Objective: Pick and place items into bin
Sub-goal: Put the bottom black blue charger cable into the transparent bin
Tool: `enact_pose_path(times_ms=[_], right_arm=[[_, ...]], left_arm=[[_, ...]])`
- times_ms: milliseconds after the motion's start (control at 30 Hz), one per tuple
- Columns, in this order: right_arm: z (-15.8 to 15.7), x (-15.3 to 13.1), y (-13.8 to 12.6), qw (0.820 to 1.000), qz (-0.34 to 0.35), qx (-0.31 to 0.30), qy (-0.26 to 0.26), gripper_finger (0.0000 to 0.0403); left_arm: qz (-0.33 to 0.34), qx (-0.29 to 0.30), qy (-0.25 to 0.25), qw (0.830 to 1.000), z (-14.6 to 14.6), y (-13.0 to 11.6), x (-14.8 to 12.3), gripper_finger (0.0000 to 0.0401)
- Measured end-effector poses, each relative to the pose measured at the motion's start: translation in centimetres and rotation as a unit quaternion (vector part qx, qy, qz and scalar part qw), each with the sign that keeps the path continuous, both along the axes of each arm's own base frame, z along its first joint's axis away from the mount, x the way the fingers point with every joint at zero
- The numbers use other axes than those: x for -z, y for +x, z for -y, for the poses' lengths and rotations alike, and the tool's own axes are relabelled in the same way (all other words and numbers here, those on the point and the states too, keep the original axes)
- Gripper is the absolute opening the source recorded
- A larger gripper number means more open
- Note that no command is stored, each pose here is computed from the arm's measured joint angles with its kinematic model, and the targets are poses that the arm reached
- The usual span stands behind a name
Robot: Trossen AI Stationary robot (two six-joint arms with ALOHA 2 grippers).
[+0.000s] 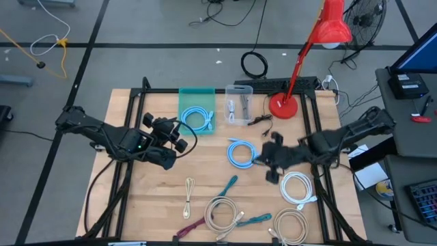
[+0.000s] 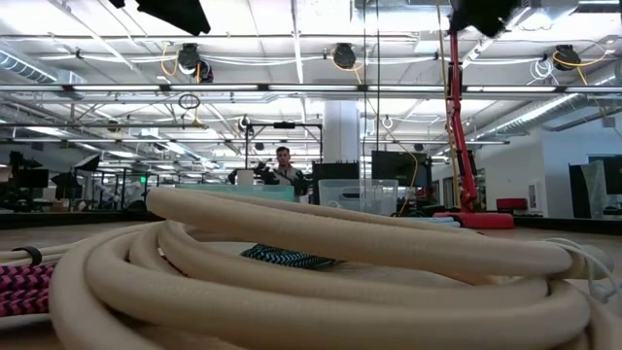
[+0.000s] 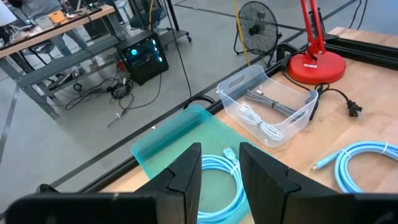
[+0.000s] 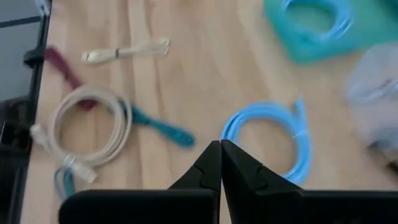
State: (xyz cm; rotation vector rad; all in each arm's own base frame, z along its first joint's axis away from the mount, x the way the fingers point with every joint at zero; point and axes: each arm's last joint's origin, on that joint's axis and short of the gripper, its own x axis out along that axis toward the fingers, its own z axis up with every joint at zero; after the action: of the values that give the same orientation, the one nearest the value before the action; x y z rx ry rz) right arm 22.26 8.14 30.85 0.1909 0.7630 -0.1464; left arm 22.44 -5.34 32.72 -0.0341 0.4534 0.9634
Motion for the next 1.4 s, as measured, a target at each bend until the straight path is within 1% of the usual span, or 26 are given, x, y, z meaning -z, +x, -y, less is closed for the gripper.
enact_pose_path(times_ms=[100,133,167,233,333,400,533,633,767,867,1067,1200,1300,1400], right_arm=[[-0.8,2.7,-0.7,1.000,0.003,0.001,0.026,0.0000],[-1.0,3.6,-0.9,0.999,-0.002,-0.009,0.037,0.0000],[-1.2,4.4,-1.0,0.998,-0.006,-0.026,0.052,0.0000],[-1.8,6.1,-1.2,0.993,-0.022,-0.079,0.090,0.0000],[-2.7,8.2,-1.3,0.978,-0.027,-0.137,0.157,0.0002],[-3.3,9.1,-1.4,0.969,-0.033,-0.158,0.188,0.0009],[-5.2,9.8,-1.4,0.958,-0.037,-0.186,0.215,0.0033],[-6.5,9.5,-1.2,0.949,-0.001,-0.213,0.231,0.0053],[-8.0,8.9,-1.0,0.935,0.057,-0.266,0.226,0.0072],[-8.6,8.9,-1.1,0.930,0.069,-0.287,0.216,0.0085],[-8.6,10.3,-1.3,0.940,0.021,-0.287,0.185,0.0133],[-8.6,12.1,-0.9,0.949,-0.021,-0.270,0.162,0.0171],[-8.5,14.1,-0.2,0.954,-0.057,-0.255,0.149,0.0198],[-8.7,15.7,0.7,0.946,-0.083,-0.263,0.168,0.0219]], left_arm=[[0.000,0.000,0.000,1.000,0.0,0.0,0.0,0.0113],[0.000,0.000,0.000,1.000,0.0,0.0,0.0,0.0113],[0.000,0.000,0.000,1.000,0.0,0.0,0.0,0.0113],[0.000,0.000,0.000,1.000,0.0,0.0,0.0,0.0113],[0.000,0.000,-0.001,1.000,0.0,0.0,0.0,0.0113],[0.000,0.000,-0.001,1.000,0.0,0.0,0.0,0.0113],[-0.001,0.001,0.000,1.000,0.0,0.0,0.0,0.0113],[-0.001,0.000,0.000,1.000,0.0,0.0,0.0,0.0113],[0.000,0.000,-0.002,1.000,0.0,0.0,0.0,0.0113],[0.000,0.002,-0.005,1.000,0.0,0.0,0.0,0.0113],[-0.002,0.002,-0.004,1.000,0.0,0.0,0.0,0.0113],[-0.001,0.002,-0.003,1.000,0.0,0.0,0.0,0.0113],[-0.001,0.002,-0.003,1.000,0.0,0.0,0.0,0.0113],[-0.001,0.001,-0.003,1.000,0.0,0.0,0.0,0.0113]])
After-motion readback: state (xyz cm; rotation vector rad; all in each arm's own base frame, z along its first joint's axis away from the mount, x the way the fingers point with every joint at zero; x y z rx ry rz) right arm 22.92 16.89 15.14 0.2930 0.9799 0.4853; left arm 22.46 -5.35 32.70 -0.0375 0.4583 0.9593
